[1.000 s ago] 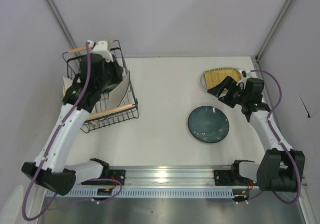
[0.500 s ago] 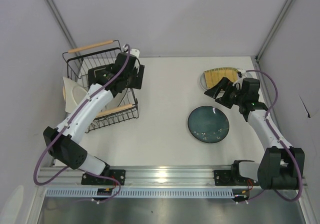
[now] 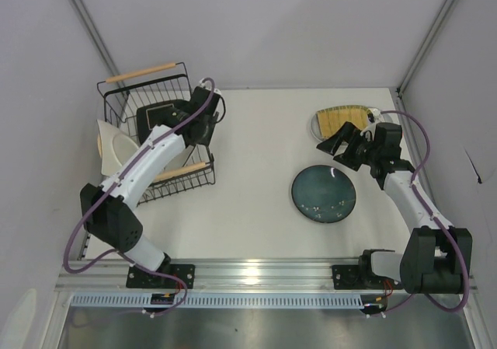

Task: Unload the plates from the dish rack
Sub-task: Grab a plate with the left arm

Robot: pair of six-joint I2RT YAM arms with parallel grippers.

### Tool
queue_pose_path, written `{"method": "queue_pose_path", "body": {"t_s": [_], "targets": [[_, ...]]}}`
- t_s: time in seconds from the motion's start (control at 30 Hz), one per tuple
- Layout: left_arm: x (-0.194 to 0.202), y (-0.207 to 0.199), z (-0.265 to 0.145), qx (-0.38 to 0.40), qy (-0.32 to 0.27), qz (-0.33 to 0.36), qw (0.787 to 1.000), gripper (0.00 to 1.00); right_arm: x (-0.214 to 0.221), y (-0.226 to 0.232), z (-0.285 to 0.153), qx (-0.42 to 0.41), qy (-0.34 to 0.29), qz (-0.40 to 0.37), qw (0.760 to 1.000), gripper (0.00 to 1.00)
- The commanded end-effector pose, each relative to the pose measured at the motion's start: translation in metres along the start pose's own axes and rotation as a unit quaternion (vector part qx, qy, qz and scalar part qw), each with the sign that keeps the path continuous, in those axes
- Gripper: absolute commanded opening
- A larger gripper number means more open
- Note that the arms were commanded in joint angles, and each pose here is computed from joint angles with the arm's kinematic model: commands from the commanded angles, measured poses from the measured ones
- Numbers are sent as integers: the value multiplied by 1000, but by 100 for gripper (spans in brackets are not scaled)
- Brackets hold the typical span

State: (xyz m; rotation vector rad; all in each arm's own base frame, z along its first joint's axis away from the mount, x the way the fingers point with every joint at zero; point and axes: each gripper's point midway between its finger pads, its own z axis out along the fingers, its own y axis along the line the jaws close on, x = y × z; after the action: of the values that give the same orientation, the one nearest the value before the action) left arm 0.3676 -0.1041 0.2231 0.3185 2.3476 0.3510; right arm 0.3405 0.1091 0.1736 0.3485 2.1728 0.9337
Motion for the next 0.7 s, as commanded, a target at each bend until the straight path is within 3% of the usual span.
{"method": "queue_pose_path", "body": {"t_s": [0.0, 0.07, 0.2, 0.3, 0.33, 0.4, 0.67], "targets": [[18, -4, 9, 7, 36, 24, 999, 51, -1, 3, -1, -12, -3, -9, 1000, 100], [25, -4, 13, 10, 47, 21, 999, 47, 0, 3, -1, -13, -3, -7, 1000, 100], [33, -5, 19, 15, 62, 22, 998, 52, 0, 1, -2, -15, -3, -1, 1000, 100], [32, -6, 22, 15, 64, 22, 998, 31, -1, 1, -3, -14, -6, -1, 1000, 100], [31, -6, 23, 14, 65, 22, 998, 12, 0, 0, -2, -14, -4, 0, 1000, 100], [32, -6, 26, 11, 69, 22, 997, 0, -1, 0, -3, -14, -6, 0, 1000, 100], [19, 3, 7, 3, 50, 4, 999, 0, -4, -3, -4, -13, -8, 4, 1000, 100]]}}
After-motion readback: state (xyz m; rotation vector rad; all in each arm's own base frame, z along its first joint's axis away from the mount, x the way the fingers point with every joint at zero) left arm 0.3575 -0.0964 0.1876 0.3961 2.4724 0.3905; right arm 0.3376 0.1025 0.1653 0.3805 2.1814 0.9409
